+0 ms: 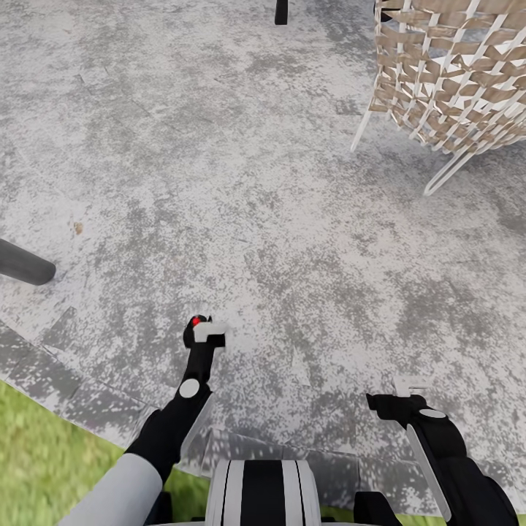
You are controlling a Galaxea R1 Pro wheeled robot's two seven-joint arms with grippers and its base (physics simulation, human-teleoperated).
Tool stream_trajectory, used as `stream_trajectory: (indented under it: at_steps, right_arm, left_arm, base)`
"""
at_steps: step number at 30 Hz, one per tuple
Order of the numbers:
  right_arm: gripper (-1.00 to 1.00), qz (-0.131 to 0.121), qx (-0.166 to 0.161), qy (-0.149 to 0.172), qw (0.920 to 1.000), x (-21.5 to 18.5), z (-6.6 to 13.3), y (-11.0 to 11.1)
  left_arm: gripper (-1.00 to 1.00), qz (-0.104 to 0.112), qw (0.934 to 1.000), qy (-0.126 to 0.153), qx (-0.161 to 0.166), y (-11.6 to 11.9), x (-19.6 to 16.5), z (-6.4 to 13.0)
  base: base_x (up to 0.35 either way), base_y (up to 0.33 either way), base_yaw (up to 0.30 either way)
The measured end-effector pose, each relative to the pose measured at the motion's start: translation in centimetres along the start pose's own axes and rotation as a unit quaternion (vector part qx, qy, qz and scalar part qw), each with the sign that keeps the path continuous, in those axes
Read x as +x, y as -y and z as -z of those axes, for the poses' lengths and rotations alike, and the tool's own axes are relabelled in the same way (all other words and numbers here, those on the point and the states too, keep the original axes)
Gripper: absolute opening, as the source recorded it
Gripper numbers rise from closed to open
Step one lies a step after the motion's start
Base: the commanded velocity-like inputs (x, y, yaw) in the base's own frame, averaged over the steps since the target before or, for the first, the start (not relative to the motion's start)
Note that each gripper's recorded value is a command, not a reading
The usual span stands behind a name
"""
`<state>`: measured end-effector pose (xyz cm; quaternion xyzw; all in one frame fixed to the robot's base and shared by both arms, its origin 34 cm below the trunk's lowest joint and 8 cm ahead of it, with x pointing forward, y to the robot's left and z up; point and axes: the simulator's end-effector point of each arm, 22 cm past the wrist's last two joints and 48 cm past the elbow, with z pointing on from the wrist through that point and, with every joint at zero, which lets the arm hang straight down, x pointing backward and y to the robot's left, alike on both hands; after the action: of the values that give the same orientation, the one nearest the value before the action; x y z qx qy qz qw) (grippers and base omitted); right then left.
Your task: Pick up the pesticide atomizer in the garden and spray insectifuge to fully cover both potted plants in the garden.
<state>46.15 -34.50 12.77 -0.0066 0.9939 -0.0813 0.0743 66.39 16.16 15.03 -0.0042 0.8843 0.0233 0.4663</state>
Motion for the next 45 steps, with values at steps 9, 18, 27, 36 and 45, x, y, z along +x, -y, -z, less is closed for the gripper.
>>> stream_trajectory:
  at_steps: [9,18,27,36,45]
  right_arm:
    - [1.00,-0.003,-0.001,0.062,0.9981,-2.7,0.2,0.0]
    - [1.00,-0.002,-0.002,0.069,0.9976,-2.9,0.2,-0.2]
    - [1.00,-0.002,-0.003,0.070,0.9975,-3.1,0.5,-0.3]
    - [1.00,-0.005,-0.002,0.088,0.9961,-4.6,1.9,0.0]
    - [1.00,-0.008,-0.001,0.106,0.9943,-6.1,3.3,0.3]
  left_arm:
    - [-1.00,0.011,0.9999,-0.001,0.011,1.1,-3.2,3.3]
    - [-1.00,0.004,0.9998,-0.009,0.020,1.7,-3.6,3.8]
    - [-1.00,0.036,0.9991,0.024,0.002,1.0,-6.6,7.3]
    - [-1.00,0.023,0.9994,0.021,0.018,2.1,-8.6,9.0]
    - [-1.00,-0.007,0.9922,0.020,0.123,1.5,-10.6,9.0]
  base:
    - [0.000,0.000,0.000]
    - [0.000,0.000,0.000]
    - [0.000,0.000,0.000]
    - [0.000,0.000,0.000]
    - [0.000,0.000,0.000]
